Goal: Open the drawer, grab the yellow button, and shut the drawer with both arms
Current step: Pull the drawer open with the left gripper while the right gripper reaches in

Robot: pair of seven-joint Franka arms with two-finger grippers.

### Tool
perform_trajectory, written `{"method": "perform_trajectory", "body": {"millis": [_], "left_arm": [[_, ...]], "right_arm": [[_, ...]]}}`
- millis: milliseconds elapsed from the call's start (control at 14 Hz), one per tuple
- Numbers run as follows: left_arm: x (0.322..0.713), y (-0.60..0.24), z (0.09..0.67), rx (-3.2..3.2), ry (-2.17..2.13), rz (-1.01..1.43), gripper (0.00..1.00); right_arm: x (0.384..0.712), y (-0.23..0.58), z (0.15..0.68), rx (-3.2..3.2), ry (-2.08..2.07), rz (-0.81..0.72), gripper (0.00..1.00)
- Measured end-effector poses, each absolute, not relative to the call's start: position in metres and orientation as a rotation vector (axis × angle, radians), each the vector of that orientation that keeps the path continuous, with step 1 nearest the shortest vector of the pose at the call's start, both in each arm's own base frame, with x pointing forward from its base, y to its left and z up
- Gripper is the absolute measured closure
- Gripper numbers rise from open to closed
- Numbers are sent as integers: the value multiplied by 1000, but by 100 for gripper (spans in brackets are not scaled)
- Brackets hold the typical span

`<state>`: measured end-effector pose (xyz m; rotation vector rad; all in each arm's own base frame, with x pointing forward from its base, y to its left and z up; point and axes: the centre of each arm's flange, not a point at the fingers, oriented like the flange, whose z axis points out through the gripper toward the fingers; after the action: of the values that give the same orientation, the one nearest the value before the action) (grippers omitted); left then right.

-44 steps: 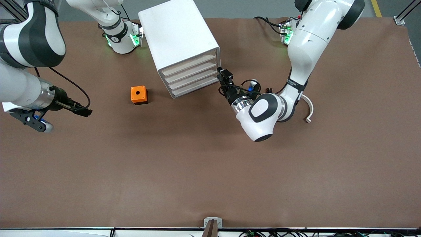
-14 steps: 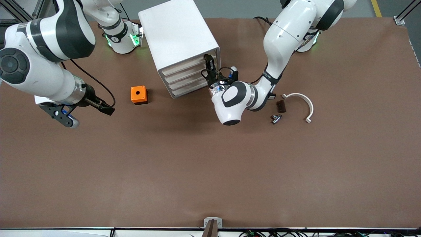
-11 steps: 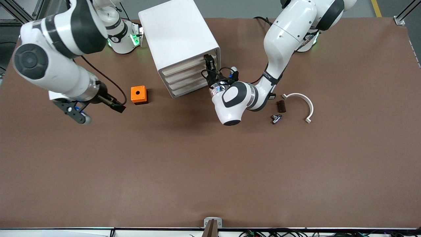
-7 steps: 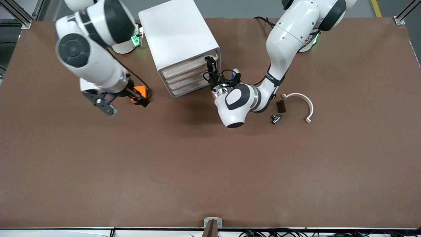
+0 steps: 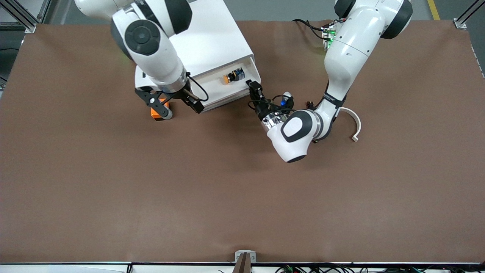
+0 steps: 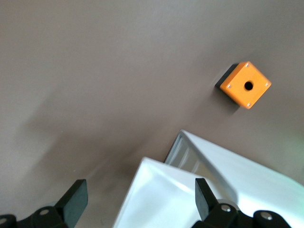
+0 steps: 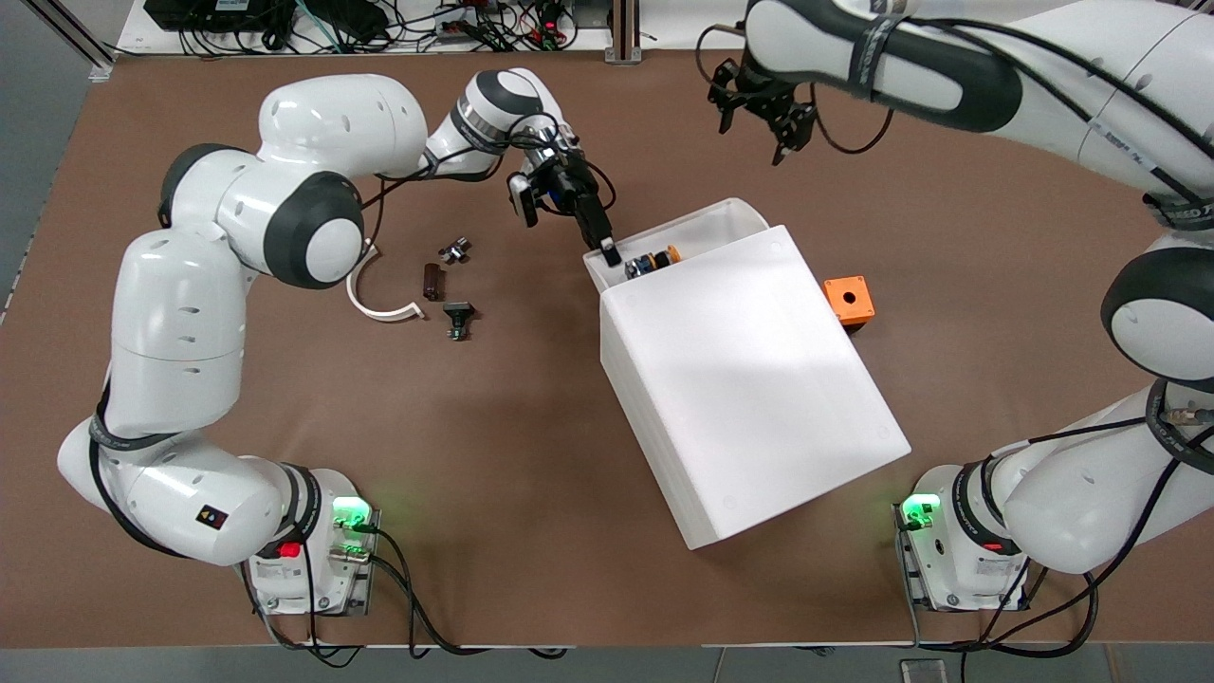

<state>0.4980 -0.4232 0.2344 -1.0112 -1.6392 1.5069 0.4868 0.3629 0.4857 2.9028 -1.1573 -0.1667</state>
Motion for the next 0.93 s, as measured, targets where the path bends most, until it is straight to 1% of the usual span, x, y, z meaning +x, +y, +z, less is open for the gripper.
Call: {"method": "perform_trajectory", "body": {"millis": [429,786,857,929], "left_arm": [[534,-385,235,-952,-1720,1584,88],[542,-375,235,-943,-1740,1598,83],[543,-375,234,-942,-1747,1599,78],[545,-373,233,-941,-1761,1600,69]], "right_arm": [[449,424,479,2913,-1277,-112,0],[431,460,459,2879,-1395,-100,0],[427,470,451,2873,-1416,-97,0],[422,479,442,2866,-1430,-94,0]]}}
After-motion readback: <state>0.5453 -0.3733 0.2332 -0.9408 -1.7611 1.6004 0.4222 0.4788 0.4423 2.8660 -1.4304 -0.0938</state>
